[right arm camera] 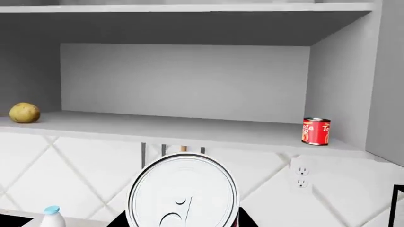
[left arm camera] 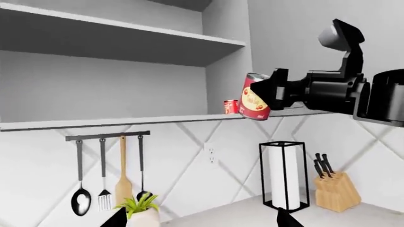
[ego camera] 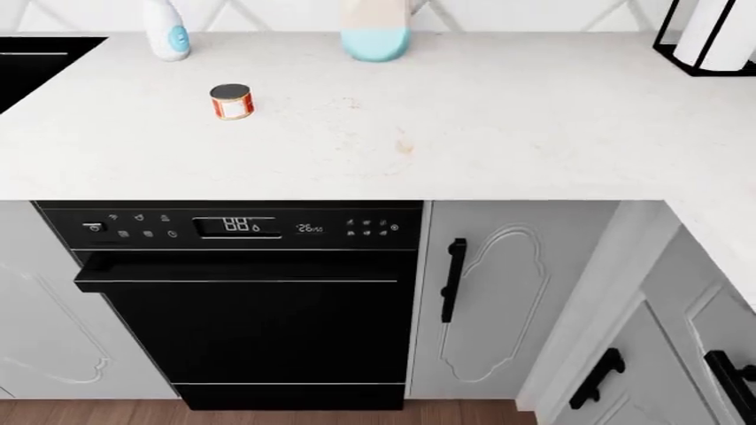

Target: Pick the cans from the counter and place them in their designated side in the cabinet.

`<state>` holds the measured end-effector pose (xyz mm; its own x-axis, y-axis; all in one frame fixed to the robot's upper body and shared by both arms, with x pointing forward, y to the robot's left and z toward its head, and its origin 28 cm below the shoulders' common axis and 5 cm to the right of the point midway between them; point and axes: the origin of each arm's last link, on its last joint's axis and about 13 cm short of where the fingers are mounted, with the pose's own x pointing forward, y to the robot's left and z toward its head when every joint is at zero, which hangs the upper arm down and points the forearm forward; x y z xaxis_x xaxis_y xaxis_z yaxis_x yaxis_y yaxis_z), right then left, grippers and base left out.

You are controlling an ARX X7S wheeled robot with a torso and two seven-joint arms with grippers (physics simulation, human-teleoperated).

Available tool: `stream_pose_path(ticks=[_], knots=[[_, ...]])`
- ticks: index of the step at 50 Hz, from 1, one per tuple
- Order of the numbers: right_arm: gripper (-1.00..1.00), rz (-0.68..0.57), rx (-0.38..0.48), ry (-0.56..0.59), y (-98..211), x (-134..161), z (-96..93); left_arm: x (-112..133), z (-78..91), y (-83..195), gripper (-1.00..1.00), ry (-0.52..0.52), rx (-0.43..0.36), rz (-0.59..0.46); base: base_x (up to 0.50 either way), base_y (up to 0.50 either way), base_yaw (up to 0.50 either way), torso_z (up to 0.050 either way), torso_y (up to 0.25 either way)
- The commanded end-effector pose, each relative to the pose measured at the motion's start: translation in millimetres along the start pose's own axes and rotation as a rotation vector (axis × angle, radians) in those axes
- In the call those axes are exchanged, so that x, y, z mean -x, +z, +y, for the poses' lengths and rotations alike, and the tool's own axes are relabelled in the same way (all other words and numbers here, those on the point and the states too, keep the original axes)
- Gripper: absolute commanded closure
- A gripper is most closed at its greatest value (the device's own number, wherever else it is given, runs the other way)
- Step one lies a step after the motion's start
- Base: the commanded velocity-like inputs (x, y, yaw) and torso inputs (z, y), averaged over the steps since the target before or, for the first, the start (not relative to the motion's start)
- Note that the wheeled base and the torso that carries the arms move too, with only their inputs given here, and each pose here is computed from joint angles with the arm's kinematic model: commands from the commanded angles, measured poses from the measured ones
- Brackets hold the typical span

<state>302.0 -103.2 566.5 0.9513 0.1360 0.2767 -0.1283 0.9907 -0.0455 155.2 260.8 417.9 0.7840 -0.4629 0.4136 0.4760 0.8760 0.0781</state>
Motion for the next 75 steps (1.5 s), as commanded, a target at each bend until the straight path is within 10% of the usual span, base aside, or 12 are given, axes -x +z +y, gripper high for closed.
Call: stream_pose_path(ticks=[1, 41, 75], knots=[[1.0, -0.031, 0.008, 0.006, 7, 3, 0.1, 0, -1.8, 4, -1.0, -0.008, -0.03, -0.003, 0.0, 0.0, 0.0, 0.05, 0.07], [1.0, -0.031, 0.008, 0.006, 7, 3, 0.1, 9, -6.2, 15, -1.0, -0.003, -0.045, -0.002, 0.0, 0.0, 0.0, 0.05, 0.066], [1.0, -0.031, 0.008, 0.006, 7, 3, 0.1, 5, -13.4, 43, -1.0, -0.069, 0.064, 0.07, 0.16, 0.0, 0.0, 0.0, 0.0]])
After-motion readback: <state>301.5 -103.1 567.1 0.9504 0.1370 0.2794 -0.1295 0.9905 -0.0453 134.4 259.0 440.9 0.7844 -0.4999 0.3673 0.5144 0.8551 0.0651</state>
